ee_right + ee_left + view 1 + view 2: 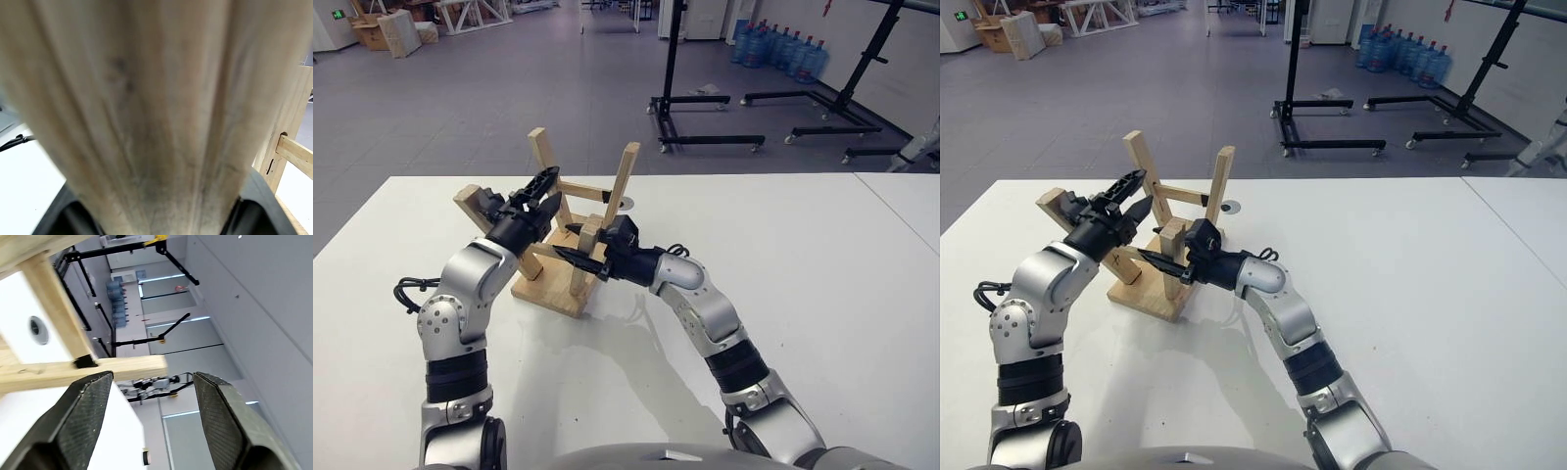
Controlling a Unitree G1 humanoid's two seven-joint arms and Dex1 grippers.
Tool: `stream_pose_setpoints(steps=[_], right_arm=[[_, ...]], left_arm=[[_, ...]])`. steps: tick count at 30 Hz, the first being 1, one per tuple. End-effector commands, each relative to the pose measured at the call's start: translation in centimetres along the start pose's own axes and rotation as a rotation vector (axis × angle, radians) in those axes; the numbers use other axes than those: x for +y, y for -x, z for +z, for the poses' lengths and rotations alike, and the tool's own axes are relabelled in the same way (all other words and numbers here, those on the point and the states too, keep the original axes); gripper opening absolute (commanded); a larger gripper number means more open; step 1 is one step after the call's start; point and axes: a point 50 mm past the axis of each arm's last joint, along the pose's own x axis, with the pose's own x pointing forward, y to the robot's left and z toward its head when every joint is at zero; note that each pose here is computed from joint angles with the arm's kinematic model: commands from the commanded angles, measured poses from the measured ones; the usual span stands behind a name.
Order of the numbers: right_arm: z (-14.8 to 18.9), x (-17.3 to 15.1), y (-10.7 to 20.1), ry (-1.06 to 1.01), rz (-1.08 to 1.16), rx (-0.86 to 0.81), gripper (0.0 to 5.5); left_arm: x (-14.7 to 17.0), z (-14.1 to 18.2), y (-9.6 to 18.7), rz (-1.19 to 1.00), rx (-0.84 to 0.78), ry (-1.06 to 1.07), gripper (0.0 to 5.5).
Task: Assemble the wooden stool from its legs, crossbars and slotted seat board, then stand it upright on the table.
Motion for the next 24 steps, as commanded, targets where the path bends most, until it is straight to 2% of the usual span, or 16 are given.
stream_pose_setpoints(steps=[1,5,12,15,21,24], right_arm=[[-0.5,0.0,-0.2,-0.019,0.008,0.041,2.05],[-0.5,0.1,-0.7,-0.02,0.013,0.052,2.05],[-0.8,0.1,-0.6,-0.032,0.005,0.07,2.05],[-1.0,0.1,-0.5,-0.035,0.002,0.074,2.05],[-1.3,0.1,-0.4,-0.043,-0.002,0.079,2.05],[-1.4,0.1,-0.2,-0.045,-0.005,0.08,2.05]], left_arm=[[3.9,-2.0,0.4,0.11,0.065,0.007,3.01],[5.7,-3.7,0.9,0.148,0.111,-0.014,3.01],[3.8,-3.8,0.2,0.072,0.12,-0.073,3.01],[1.2,-3.4,-0.2,-0.017,0.108,-0.113,3.01],[-10.3,-2.0,-0.6,-0.332,0.068,-0.241,3.01],[-13.5,-0.4,-0.4,-0.396,0.033,-0.272,3.01]])
